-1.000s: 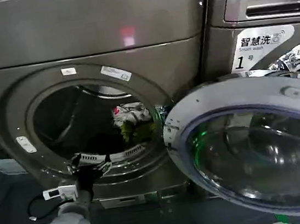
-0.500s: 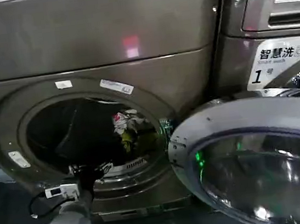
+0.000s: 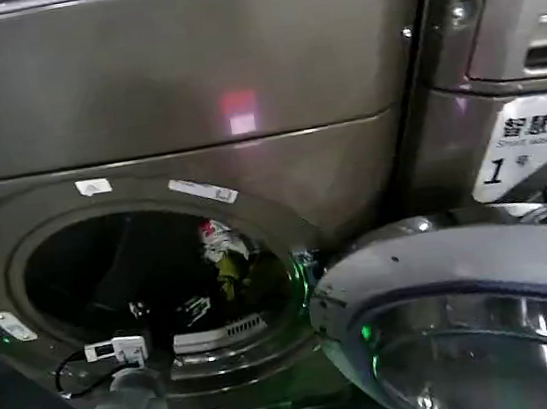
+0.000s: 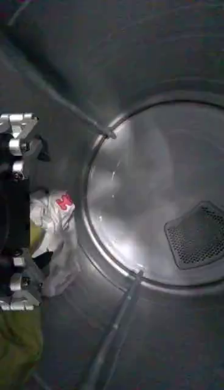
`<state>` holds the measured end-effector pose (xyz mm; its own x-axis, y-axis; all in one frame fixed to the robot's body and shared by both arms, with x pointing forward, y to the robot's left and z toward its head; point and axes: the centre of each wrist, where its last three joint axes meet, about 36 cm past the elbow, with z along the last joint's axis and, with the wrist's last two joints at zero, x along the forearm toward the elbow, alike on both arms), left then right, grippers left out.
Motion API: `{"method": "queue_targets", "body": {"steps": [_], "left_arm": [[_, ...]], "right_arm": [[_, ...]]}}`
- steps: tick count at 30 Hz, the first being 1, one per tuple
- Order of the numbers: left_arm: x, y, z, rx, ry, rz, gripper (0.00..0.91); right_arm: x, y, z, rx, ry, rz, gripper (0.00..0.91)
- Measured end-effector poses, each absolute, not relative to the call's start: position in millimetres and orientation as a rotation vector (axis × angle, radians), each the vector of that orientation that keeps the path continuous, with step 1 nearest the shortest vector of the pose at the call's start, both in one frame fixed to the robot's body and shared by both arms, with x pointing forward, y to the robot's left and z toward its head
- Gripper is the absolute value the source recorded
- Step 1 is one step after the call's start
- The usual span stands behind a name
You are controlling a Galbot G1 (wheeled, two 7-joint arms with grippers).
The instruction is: Grasp the clothes from the dryer.
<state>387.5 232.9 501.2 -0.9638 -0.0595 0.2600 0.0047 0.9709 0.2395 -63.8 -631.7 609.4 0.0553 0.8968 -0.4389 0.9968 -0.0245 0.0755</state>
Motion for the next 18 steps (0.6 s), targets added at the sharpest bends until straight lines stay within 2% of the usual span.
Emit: {"method": "queue_targets", "body": {"steps": [8, 18], "left_arm": [[433, 254, 492, -0.067, -2.776, -0.78, 0.907], [467, 275, 500, -0.513, -2.335, -1.423, 0.907]], "right_arm": [[-61, -634, 607, 1.977, 1.91, -0.386, 0.907], [-56, -638, 611, 1.96, 1.915, -0.393, 0.907]]}}
